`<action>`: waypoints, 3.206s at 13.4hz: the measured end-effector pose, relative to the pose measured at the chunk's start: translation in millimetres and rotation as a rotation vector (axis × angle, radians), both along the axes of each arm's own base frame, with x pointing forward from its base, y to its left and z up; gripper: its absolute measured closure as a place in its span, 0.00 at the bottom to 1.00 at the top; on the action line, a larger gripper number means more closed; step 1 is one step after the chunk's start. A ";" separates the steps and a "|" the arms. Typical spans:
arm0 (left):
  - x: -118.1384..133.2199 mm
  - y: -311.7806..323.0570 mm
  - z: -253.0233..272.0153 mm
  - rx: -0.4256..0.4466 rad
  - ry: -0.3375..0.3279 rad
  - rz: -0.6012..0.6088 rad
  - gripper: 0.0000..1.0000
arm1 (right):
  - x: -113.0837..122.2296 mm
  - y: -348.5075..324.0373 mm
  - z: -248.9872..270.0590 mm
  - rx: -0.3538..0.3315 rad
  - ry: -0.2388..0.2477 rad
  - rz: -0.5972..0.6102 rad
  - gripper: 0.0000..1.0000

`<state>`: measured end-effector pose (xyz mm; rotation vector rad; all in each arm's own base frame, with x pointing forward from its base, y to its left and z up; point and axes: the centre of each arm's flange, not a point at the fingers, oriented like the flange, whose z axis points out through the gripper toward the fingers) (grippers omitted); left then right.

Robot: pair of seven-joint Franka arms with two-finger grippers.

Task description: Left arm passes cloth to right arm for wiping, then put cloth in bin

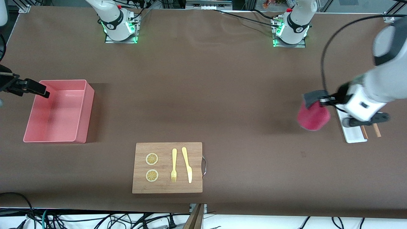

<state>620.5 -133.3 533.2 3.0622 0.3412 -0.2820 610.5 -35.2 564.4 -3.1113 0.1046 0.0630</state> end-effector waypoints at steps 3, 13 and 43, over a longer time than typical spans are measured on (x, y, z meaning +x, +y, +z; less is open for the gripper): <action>-15.5 -107.1 3.5 0.002 -0.004 0.085 0.99 | 11.3 21.8 -27.3 0.001 0.039 0.036 0.00; -8.4 -293.8 -34.4 -0.332 0.047 0.610 0.99 | 61.1 168.5 -132.0 0.073 -0.026 -0.200 0.00; 9.3 -318.4 -32.8 -0.582 0.147 0.896 0.99 | 96.9 350.5 -226.5 0.526 -0.024 -0.676 0.00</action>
